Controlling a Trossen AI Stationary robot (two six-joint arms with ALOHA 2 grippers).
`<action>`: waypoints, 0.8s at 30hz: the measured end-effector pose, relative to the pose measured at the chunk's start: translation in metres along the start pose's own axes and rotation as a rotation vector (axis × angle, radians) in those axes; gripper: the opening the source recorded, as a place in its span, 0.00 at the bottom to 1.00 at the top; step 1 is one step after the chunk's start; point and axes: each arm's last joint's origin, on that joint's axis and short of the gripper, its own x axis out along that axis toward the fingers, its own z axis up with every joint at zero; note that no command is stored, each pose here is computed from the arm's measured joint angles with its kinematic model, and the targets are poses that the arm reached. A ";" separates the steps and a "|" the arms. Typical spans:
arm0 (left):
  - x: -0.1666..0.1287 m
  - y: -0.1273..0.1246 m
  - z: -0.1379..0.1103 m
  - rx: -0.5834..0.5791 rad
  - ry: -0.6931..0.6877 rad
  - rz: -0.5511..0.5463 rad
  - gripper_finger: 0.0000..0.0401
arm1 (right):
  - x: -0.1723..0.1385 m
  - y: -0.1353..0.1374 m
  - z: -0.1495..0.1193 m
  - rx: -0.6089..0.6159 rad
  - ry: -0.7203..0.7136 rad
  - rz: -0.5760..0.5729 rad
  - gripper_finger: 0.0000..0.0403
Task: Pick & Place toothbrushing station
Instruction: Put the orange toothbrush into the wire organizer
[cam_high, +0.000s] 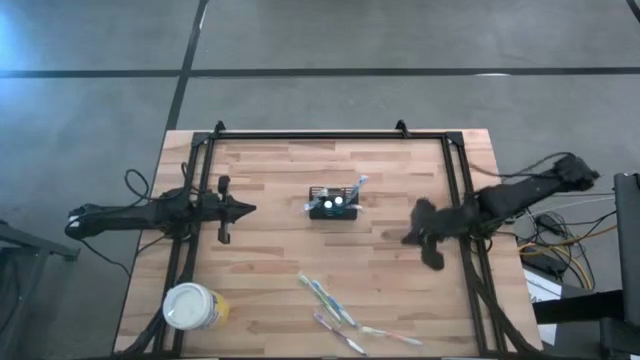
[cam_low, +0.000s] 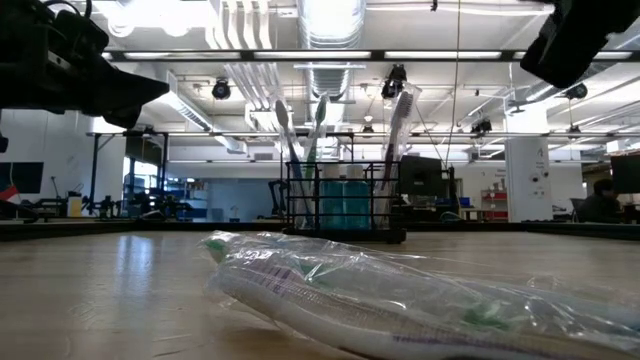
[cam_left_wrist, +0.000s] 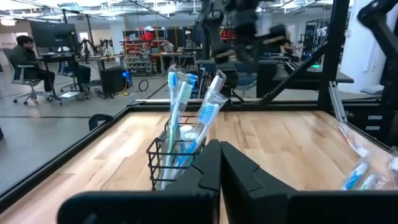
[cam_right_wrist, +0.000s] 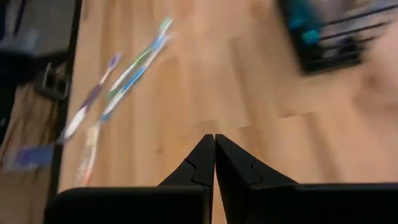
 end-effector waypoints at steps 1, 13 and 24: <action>0.000 0.000 0.000 0.000 0.000 0.000 0.01 | 0.006 0.010 0.003 -0.011 0.032 0.007 0.03; 0.000 0.000 -0.001 0.000 0.010 0.000 0.01 | 0.081 0.111 0.008 0.105 0.368 -0.037 0.06; 0.000 0.000 -0.001 -0.031 0.011 -0.001 0.01 | 0.157 0.173 -0.013 -0.022 0.500 -0.082 0.36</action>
